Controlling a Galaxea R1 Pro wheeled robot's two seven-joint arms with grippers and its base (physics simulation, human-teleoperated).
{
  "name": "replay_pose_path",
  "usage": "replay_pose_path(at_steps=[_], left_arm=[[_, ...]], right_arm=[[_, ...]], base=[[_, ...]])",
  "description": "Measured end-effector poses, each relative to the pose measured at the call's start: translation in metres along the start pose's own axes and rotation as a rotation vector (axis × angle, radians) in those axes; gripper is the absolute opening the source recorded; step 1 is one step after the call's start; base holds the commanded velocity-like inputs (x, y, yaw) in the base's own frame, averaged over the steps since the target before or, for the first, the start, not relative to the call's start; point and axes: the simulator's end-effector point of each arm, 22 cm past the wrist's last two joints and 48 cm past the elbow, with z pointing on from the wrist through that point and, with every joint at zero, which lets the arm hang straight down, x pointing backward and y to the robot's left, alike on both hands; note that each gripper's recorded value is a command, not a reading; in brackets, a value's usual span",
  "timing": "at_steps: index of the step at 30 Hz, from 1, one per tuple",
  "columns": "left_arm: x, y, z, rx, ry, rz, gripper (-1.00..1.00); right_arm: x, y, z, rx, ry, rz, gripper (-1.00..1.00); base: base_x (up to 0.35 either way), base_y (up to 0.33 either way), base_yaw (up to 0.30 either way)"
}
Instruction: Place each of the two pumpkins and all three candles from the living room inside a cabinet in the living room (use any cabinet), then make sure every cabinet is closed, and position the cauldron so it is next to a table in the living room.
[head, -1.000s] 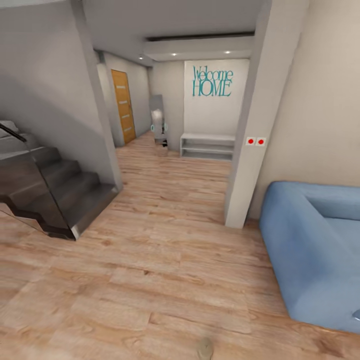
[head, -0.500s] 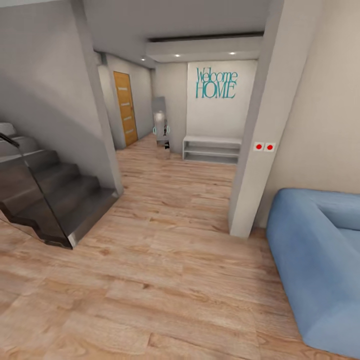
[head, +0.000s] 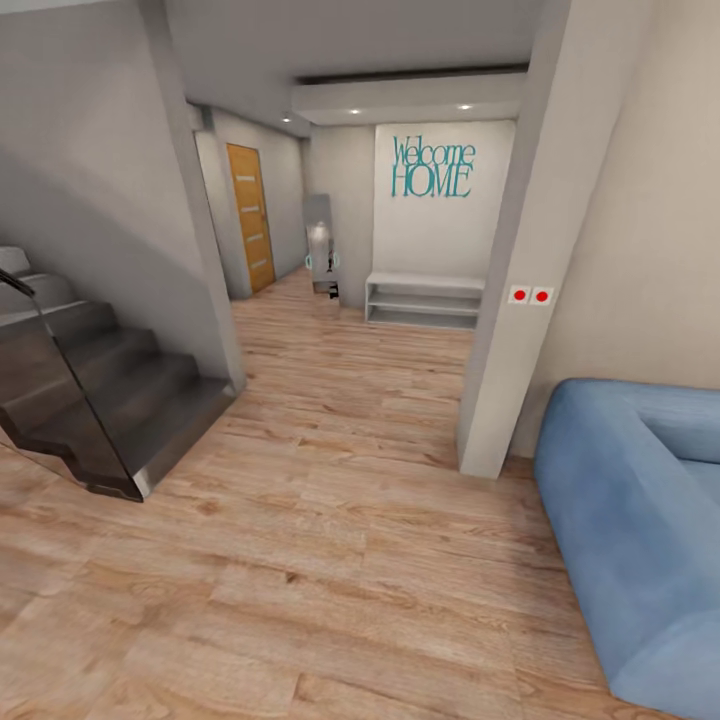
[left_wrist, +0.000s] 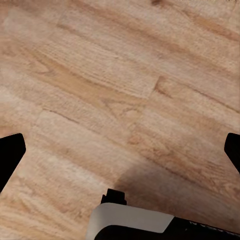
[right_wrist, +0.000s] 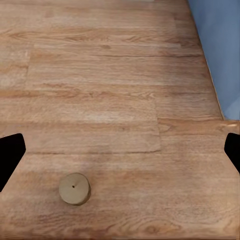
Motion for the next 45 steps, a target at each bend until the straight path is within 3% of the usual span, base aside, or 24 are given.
replay_pose_path(at_steps=[2,6,9,16,21,25,26,28,29,31,34,37,40,41,45], left_arm=[[-0.001,-0.001,0.002,0.0,-0.007,0.0,1.0],[-0.026,-0.001,0.003,-0.002,-0.12,0.002,1.0],[-0.03,-0.001,0.005,-0.003,-0.14,0.002,1.0],[-0.031,-0.002,0.01,-0.002,-0.149,0.002,1.0],[-0.022,-0.024,0.014,0.004,-0.134,-0.016,1.0],[0.001,-0.048,0.008,-0.128,-0.094,-0.077,1.0],[0.009,-0.053,0.004,-0.189,-0.076,-0.085,1.0],[0.006,-0.061,0.004,-0.22,-0.067,-0.063,1.0],[-0.003,-0.073,0.009,-0.225,-0.058,-0.024,1.0],[-0.016,-0.085,0.015,-0.233,-0.042,-0.003,1.0],[-0.067,-0.107,0.029,-0.272,-0.042,0.026,1.0],[-0.115,-0.117,0.041,-0.281,-0.069,0.027,1.0],[-0.14,-0.125,0.047,-0.277,-0.079,0.025,1.0],[-0.155,-0.129,0.05,-0.271,-0.091,0.026,1.0],[-0.187,-0.142,0.057,-0.24,-0.13,0.015,1.0]], right_arm=[[0.005,0.0,0.002,-0.001,0.02,-0.005,1.0],[0.008,0.001,0.004,-0.003,0.028,-0.008,1.0],[0.008,0.001,0.007,-0.003,0.027,-0.007,1.0],[0.01,0.004,0.012,-0.005,0.022,-0.005,1.0],[0.012,0.005,0.016,-0.005,0.023,-0.005,1.0],[0.008,0.006,0.022,0.002,0.014,0.008,1.0],[-0.004,0.01,0.029,-0.001,-0.005,0.017,1.0],[-0.016,0.015,0.04,-0.005,-0.01,0.022,1.0],[-0.024,0.021,0.052,-0.01,0.011,0.017,1.0],[-0.032,0.027,0.067,-0.015,0.042,0.009,1.0],[-0.078,0.044,0.109,-0.029,0.07,-0.01,1.0],[-0.117,0.057,0.137,-0.037,0.09,-0.022,1.0],[-0.146,0.066,0.157,-0.043,0.115,-0.039,1.0],[-0.164,0.071,0.169,-0.048,0.185,-0.067,1.0],[-0.203,0.078,0.186,-0.05,0.231,-0.09,1.0]], base=[[0.0,0.0,0.0],[0.0,0.0,0.0],[0.0,0.0,0.0],[0.0,0.0,0.0],[0.0,0.0,0.0],[0.0,0.0,0.0],[0.0,0.0,0.0],[0.0,0.0,0.0],[0.0,0.0,0.0],[0.0,0.0,0.0],[0.0,0.0,0.0],[0.0,0.0,0.0],[0.0,0.0,0.0],[0.0,0.0,0.0],[0.0,0.0,0.0]])
